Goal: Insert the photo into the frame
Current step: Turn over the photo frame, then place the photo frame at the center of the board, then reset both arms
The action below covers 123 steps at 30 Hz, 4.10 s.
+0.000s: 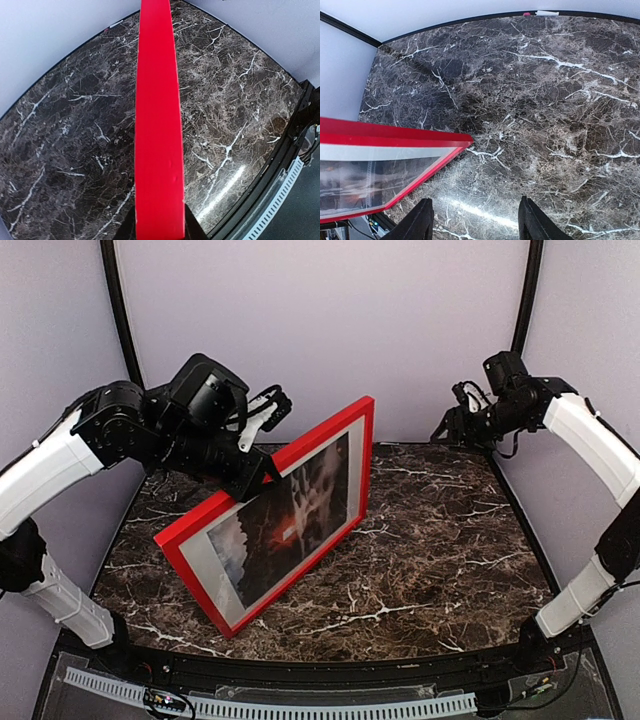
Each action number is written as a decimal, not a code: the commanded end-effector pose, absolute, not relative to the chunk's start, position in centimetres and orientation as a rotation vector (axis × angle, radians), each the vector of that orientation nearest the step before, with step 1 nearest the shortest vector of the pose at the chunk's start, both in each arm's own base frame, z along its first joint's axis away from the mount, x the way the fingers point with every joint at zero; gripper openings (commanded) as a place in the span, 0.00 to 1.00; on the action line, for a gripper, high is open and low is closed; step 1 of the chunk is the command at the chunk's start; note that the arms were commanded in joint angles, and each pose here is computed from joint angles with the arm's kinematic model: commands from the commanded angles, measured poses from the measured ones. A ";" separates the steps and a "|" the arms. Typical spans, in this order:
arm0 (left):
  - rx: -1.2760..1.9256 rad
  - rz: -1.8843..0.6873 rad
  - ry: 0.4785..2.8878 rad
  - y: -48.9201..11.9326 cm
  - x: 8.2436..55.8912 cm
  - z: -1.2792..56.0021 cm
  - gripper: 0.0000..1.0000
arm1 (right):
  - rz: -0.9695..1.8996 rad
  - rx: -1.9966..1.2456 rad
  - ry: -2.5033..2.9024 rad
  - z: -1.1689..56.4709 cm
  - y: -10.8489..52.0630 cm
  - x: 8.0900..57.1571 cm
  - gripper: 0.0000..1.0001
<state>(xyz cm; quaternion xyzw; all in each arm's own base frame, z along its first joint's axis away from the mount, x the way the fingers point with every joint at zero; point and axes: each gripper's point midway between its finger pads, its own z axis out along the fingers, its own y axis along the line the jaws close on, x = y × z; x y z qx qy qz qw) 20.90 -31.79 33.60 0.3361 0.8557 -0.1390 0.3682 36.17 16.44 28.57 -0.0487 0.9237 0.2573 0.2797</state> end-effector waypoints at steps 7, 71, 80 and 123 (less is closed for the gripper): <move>0.406 -1.059 2.025 -31.6 23.3 40.4 0.00 | 0.797 -0.138 2.441 27.7 17.3 35.4 0.59; -0.336 -1.395 2.402 -27.6 28.7 6.6 0.74 | 0.937 -0.142 2.639 13.9 18.4 31.8 0.64; -0.250 -0.998 2.550 -24.1 28.2 5.9 0.83 | 0.931 -0.138 2.646 13.6 18.2 31.6 0.64; -0.041 -0.090 1.728 -6.0 25.2 33.6 0.99 | 0.270 -0.094 2.067 29.1 11.1 33.6 0.99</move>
